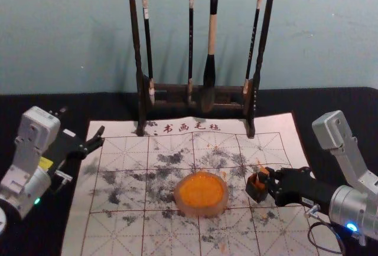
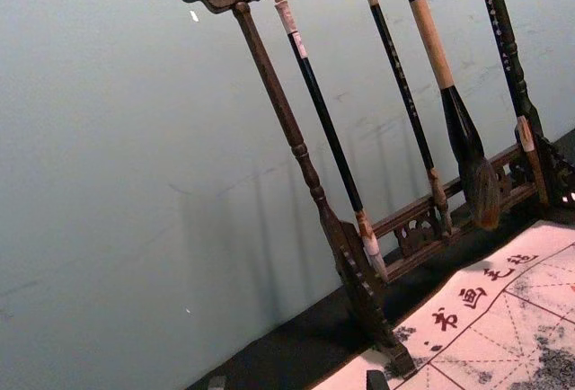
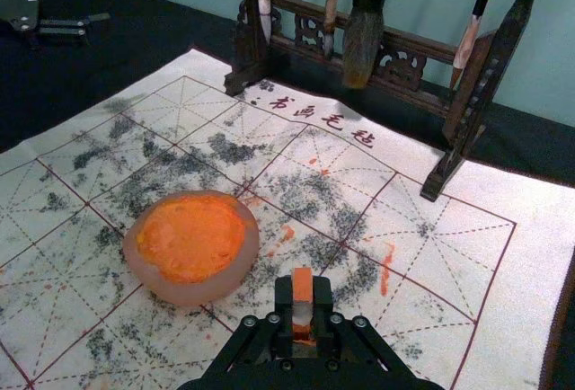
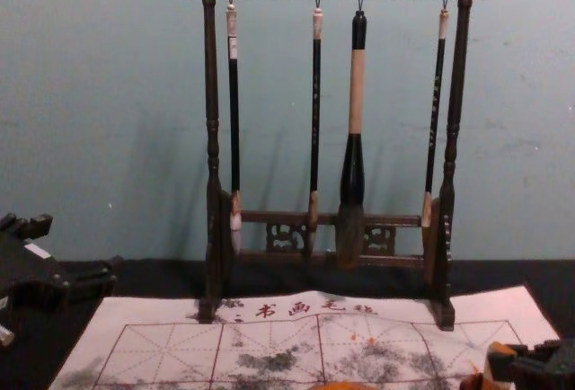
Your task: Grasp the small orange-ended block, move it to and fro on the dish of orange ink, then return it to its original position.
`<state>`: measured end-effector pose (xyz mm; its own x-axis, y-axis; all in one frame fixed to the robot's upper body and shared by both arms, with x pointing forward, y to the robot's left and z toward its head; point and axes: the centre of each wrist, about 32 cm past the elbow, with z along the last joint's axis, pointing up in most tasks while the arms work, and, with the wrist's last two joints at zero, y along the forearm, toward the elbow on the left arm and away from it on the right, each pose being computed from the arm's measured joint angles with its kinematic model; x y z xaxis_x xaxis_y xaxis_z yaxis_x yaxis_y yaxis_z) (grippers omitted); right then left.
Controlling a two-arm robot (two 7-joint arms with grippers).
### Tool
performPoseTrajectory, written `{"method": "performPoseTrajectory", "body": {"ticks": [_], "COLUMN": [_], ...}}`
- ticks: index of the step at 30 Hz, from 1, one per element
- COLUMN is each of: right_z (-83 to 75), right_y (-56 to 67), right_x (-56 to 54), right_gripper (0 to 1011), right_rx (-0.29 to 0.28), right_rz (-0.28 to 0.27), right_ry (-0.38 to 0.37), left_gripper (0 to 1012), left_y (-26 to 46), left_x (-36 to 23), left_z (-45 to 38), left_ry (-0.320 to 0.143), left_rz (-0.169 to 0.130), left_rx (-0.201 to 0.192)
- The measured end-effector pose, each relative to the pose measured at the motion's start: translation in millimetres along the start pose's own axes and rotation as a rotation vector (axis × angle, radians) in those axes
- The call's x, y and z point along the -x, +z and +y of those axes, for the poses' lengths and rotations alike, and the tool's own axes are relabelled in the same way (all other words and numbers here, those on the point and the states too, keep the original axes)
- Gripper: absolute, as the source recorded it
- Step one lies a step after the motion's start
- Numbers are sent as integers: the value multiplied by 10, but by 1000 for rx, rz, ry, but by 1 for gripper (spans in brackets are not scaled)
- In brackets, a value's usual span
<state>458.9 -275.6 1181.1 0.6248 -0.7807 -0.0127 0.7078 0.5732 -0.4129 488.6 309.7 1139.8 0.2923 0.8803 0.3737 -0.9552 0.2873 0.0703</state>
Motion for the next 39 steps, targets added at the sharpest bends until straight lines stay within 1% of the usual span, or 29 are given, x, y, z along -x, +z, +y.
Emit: {"method": "performPoseTrajectory", "body": {"ticks": [6, 17, 19, 21, 22, 23, 26, 28, 30, 33, 34, 35, 36, 37, 38, 39], "right_z": [14, 12, 12, 11, 11, 11, 10, 10, 9, 9, 9, 9, 9, 9, 9, 9], "right_y": [-5, -1, -1, -1, -1, -1, -2, -2, -2, -2, -2, -2, -2, -2, -2, -1], "right_x": [11, 9, 9, 9, 8, 8, 8, 8, 7, 6, 6, 6, 6, 6, 6, 6], "right_gripper": [62, 62, 75, 143, 161, 217, 274, 355, 393, 509, 568, 568, 617, 637, 696, 711], "right_rx": [9, 6, 6, 6, 6, 6, 5, 5, 5, 5, 5, 5, 5, 5, 5, 5], "right_rz": [-14, -11, -11, -10, -10, -10, -9, -8, -8, -8, -8, -8, -8, -7, -7, -7], "right_ry": [5, 3, 3, 3, 3, 3, 3, 3, 2, 2, 2, 2, 2, 2, 2, 2], "left_gripper": [1010, 1010, 1010, 1010, 1010, 1010, 1010, 1010, 1010, 1010, 1010, 1010, 1010, 1010, 1010, 1010], "left_y": [0, 0, 0, 0, 0, 0, 0, 0, 0, 0, 0, 0, 0, 0, 0, 0], "left_x": [0, 0, 0, 0, 0, 0, 0, 0, 0, 0, 0, 0, 0, 0, 0, 0], "left_z": [0, 0, 0, 0, 0, 0, 0, 0, 0, 0, 0, 0, 0, 0, 0, 0], "left_ry": [0, 0, 0, 0, 0, 0, 0, 0, 0, 0, 0, 0, 0, 0, 0, 0], "left_rz": [0, 0, 0, 0, 0, 0, 0, 0, 0, 0, 0, 0, 0, 0, 0, 0], "left_rx": [0, 0, 0, 0, 0, 0, 0, 0, 0, 0, 0, 0, 0, 0, 0, 0]}}
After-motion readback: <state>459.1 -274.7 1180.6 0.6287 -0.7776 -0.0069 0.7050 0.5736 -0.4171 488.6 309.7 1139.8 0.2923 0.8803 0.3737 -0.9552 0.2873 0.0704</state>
